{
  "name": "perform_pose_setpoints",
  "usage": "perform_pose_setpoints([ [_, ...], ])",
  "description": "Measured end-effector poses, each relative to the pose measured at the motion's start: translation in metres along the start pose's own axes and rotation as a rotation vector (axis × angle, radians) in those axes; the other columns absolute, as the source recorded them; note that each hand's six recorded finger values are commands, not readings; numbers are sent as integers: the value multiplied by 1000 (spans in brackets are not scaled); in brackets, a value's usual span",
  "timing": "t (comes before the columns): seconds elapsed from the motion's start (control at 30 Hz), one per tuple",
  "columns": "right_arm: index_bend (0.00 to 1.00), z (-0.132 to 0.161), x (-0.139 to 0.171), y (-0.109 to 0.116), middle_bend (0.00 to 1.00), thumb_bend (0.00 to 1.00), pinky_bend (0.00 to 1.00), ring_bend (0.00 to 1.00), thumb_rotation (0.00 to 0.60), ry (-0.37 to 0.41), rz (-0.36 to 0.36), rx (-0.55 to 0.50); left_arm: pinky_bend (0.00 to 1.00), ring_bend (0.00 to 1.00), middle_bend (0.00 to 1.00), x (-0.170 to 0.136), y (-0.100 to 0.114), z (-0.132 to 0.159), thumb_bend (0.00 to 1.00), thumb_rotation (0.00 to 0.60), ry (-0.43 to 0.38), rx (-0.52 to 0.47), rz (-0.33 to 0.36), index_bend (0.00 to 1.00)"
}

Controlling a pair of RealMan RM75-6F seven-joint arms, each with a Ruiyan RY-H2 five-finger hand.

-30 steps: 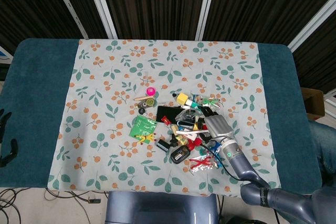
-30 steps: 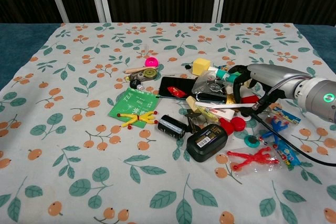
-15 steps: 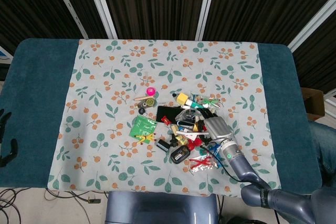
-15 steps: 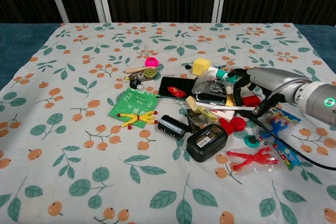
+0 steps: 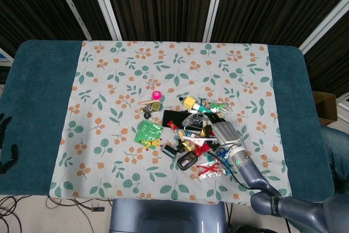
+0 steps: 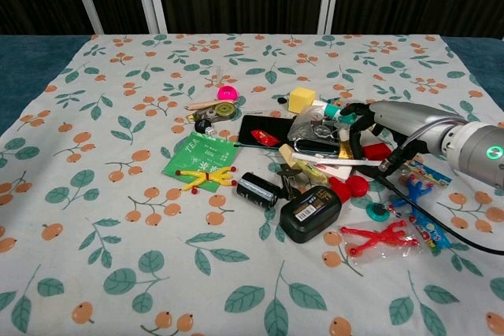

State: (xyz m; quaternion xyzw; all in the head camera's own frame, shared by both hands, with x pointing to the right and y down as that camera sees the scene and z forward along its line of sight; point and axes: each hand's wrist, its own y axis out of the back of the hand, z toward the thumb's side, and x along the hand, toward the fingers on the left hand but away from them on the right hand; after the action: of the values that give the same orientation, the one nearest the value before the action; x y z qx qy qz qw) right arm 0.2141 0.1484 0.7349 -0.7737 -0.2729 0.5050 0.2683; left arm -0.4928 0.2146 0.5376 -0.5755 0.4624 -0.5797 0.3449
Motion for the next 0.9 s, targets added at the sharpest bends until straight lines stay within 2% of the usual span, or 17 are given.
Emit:
perform_pose_setpoints([
  [0.33, 636, 4, 2, 4, 75, 513, 229, 38, 600, 12, 0, -26, 87, 0, 0, 0, 0, 0, 572, 600, 1, -6, 0, 51],
  [0.57, 639, 7, 7, 16, 75, 512, 229, 38, 600, 26, -12, -70, 87, 0, 0, 0, 1, 0, 572, 600, 1, -7, -1, 52],
  [0.9, 644, 11, 20, 52, 75, 511, 229, 38, 600, 60, -10, -254, 87, 0, 0, -1, 0, 0, 572, 600, -2, -8, -1, 52],
])
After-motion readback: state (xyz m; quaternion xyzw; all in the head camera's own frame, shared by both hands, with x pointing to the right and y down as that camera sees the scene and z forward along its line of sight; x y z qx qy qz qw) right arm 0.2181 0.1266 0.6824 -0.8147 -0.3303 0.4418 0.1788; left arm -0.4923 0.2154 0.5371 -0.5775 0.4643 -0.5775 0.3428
